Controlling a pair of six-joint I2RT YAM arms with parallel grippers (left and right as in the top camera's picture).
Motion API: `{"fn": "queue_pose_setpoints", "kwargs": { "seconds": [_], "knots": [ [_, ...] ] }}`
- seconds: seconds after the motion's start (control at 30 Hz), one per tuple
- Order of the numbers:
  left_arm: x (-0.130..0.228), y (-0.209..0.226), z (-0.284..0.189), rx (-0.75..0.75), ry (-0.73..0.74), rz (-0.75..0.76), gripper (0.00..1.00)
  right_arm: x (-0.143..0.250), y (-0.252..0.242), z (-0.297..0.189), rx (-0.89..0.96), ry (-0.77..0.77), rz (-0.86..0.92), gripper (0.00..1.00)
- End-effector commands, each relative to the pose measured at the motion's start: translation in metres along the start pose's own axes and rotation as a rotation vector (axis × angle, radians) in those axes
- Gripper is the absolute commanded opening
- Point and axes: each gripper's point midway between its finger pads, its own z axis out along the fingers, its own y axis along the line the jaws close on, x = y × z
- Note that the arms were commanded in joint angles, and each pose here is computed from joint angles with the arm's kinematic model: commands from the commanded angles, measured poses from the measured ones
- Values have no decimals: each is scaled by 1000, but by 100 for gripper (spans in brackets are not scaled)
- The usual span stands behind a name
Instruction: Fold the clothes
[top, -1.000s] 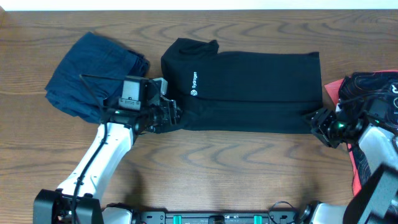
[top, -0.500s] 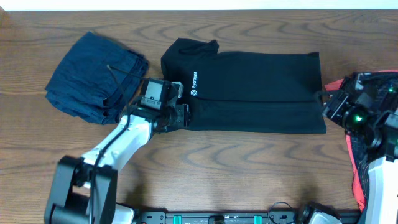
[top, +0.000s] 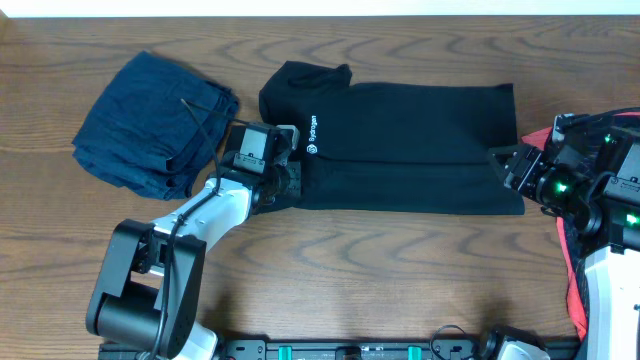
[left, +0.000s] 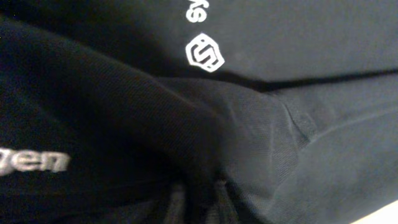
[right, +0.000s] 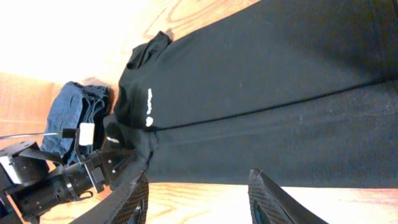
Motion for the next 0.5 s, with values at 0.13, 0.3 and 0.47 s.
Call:
{"fn": "queue_pose_setpoints", "kwargs": {
  "seconds": [0.13,0.3,0.47],
  "knots": [
    [-39,-12,-15,3,-81,35,6,0,1,1,6,0,1,50],
    [-74,-25,-30,18,-153,60,6,-2,-3,1,33,-9,0,50],
    [-82,-17,-33,-39,-184,76,6,-2,-5,0,45,-12,0,50]
  ]
}}
